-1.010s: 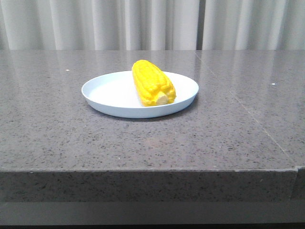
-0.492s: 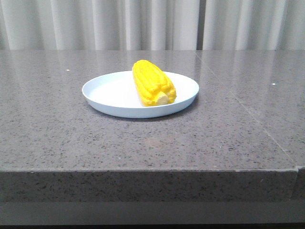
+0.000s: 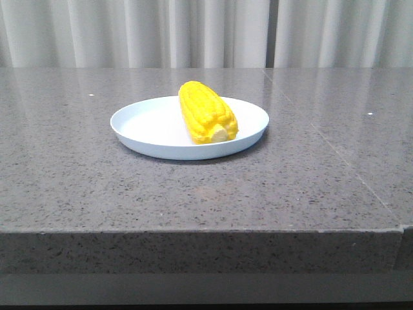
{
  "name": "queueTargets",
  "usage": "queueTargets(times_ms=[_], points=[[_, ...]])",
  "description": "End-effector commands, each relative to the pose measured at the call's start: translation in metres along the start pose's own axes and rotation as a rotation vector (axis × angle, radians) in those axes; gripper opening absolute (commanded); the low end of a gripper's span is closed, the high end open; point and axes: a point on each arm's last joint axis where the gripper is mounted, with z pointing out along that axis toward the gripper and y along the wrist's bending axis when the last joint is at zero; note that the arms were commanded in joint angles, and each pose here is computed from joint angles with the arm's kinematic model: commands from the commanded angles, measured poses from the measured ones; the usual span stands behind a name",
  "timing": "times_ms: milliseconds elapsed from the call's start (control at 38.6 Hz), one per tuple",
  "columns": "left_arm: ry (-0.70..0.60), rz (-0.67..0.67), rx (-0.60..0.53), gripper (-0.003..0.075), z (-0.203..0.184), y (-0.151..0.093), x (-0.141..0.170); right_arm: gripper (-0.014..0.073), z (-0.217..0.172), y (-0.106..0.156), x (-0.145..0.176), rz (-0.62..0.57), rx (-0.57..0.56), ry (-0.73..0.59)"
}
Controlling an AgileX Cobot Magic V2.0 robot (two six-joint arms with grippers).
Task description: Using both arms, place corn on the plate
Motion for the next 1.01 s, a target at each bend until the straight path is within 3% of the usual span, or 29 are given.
queueTargets(times_ms=[0, 647, 828, 984], points=[[-0.079, -0.018, 0.009, -0.002, 0.0, 0.0, -0.001, -0.0071, -0.002, 0.002, -0.014, -0.025, -0.008, -0.096], [-0.079, -0.018, 0.009, -0.002, 0.0, 0.0, -0.001, -0.0071, 0.001, 0.002, -0.012, -0.033, -0.013, -0.122], [-0.079, -0.018, 0.009, -0.002, 0.0, 0.0, -0.001, -0.0071, 0.02, 0.003, 0.011, -0.092, -0.061, -0.205], [-0.079, -0.018, 0.009, -0.002, 0.0, 0.0, -0.001, -0.0071, 0.034, -0.005, 0.042, -0.047, -0.024, -0.197]])
